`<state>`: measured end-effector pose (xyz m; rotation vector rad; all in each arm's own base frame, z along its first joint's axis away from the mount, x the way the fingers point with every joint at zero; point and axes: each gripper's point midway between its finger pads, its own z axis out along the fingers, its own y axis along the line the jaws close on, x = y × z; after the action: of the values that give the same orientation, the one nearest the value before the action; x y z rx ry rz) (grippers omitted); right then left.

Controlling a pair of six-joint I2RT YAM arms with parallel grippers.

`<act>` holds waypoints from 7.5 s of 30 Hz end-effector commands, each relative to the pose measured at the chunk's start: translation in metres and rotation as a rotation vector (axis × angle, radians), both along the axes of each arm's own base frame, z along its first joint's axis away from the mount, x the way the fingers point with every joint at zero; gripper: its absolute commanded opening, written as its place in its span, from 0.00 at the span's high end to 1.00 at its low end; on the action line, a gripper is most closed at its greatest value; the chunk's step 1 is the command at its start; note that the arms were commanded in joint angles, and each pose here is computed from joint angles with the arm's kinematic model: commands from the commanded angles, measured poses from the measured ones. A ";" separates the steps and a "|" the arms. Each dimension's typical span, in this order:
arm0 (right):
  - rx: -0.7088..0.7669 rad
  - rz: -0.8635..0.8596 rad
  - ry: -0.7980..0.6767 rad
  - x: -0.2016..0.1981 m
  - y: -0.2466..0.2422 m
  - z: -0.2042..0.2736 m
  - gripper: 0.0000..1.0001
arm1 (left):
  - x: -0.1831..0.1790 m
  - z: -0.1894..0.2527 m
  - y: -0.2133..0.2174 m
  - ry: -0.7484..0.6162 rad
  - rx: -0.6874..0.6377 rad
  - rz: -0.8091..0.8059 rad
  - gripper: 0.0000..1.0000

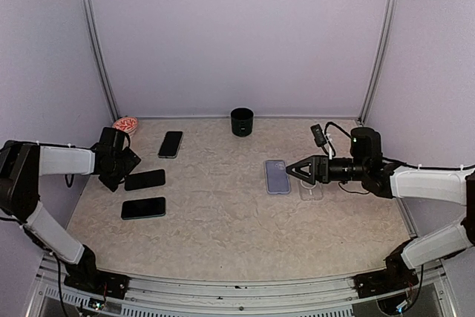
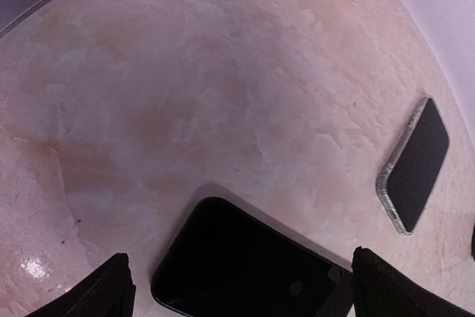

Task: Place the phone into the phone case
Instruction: Move the phone to the center of the board, then adjust the phone at the center of the board.

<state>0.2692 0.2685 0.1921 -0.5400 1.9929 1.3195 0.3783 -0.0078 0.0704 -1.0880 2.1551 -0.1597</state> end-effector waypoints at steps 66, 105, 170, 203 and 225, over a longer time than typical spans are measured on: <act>-0.219 -0.070 0.319 0.082 0.113 -0.100 0.00 | 0.031 -0.073 -0.211 0.008 -0.064 -0.658 0.01; -0.216 -0.060 0.547 0.118 0.135 -0.145 0.00 | 0.007 -0.063 -0.281 -0.137 -0.172 -0.864 0.01; -0.055 0.043 0.477 0.088 0.147 -0.096 0.03 | -0.018 -0.056 -0.304 -0.185 -0.377 -0.944 0.05; -0.190 -0.184 0.617 0.112 0.126 -0.134 0.00 | -0.022 -0.066 -0.285 -0.128 -0.345 -0.894 0.05; -0.223 -0.024 0.184 0.118 0.118 -0.047 0.00 | -0.005 0.002 -0.264 -0.245 -0.149 -0.938 0.01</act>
<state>0.3809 0.3934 0.0897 -0.2005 2.5007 1.3233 0.3679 -0.2858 0.0547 -0.0964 2.2711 -0.9673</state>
